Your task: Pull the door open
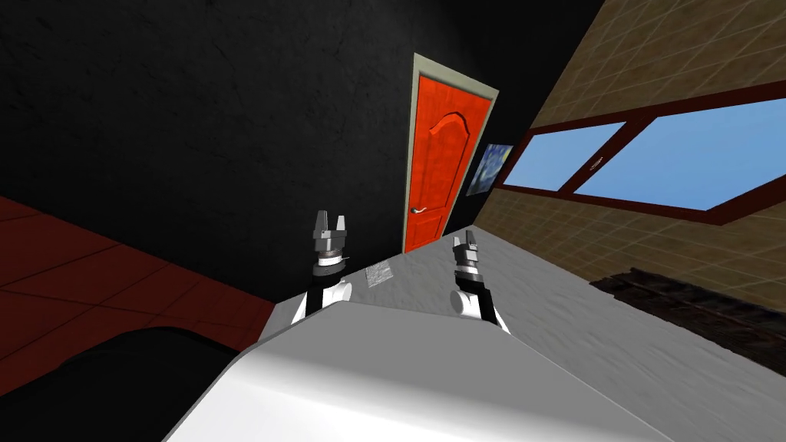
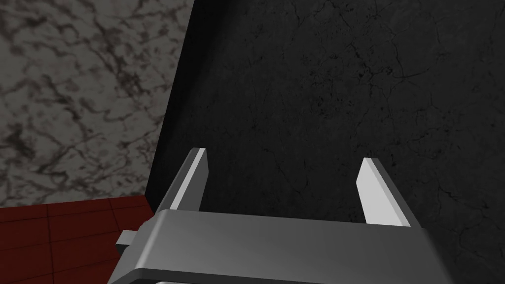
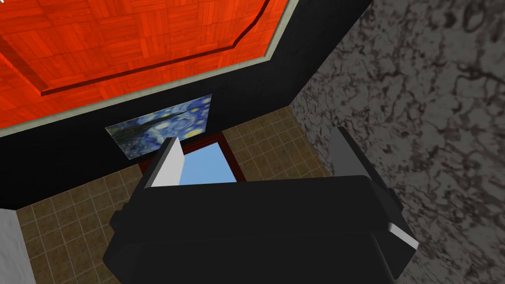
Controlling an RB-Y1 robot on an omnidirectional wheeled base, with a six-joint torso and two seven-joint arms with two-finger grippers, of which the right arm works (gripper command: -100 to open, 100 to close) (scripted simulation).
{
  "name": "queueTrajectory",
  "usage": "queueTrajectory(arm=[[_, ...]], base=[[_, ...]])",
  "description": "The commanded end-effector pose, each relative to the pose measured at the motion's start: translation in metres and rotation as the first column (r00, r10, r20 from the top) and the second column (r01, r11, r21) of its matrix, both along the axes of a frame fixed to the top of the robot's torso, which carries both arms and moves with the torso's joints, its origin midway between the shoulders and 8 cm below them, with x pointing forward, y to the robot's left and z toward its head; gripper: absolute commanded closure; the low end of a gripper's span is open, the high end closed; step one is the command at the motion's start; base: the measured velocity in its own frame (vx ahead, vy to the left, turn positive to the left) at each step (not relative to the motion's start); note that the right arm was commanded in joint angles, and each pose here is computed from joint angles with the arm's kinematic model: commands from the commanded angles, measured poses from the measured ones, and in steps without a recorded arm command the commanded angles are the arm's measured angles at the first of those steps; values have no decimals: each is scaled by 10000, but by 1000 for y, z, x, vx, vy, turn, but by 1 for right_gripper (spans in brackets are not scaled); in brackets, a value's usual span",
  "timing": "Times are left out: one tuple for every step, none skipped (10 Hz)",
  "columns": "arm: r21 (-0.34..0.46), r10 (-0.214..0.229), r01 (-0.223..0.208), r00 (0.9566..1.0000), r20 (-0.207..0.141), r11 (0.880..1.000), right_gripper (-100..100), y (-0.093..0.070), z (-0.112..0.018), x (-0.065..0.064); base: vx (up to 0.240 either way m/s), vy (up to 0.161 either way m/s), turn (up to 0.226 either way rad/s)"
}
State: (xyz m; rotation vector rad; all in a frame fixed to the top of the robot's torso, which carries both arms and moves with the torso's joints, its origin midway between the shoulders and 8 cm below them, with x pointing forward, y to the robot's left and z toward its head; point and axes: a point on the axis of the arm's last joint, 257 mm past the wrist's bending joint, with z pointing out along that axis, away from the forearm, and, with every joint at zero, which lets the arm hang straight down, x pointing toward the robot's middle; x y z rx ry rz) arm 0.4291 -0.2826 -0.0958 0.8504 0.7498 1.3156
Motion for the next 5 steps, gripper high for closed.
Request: queueTrajectory(arm=[[68, 72, -71, 9998, -177, 10000, -100, 1, -11, 5], [108, 114, -111, 9995, -286, 9999, -100, 1, -17, 9], [150, 157, -151, 9991, -401, 9998, -100, 2, -24, 12], [191, 197, -187, 9985, -517, 9996, -100, 2, -30, 15], [229, 234, -220, 9977, -634, 9995, -100, 2, -37, 18]], base=[[87, -67, 162], [86, -70, 148], [76, -62, 147], [80, -69, 180], [81, -80, 161]])
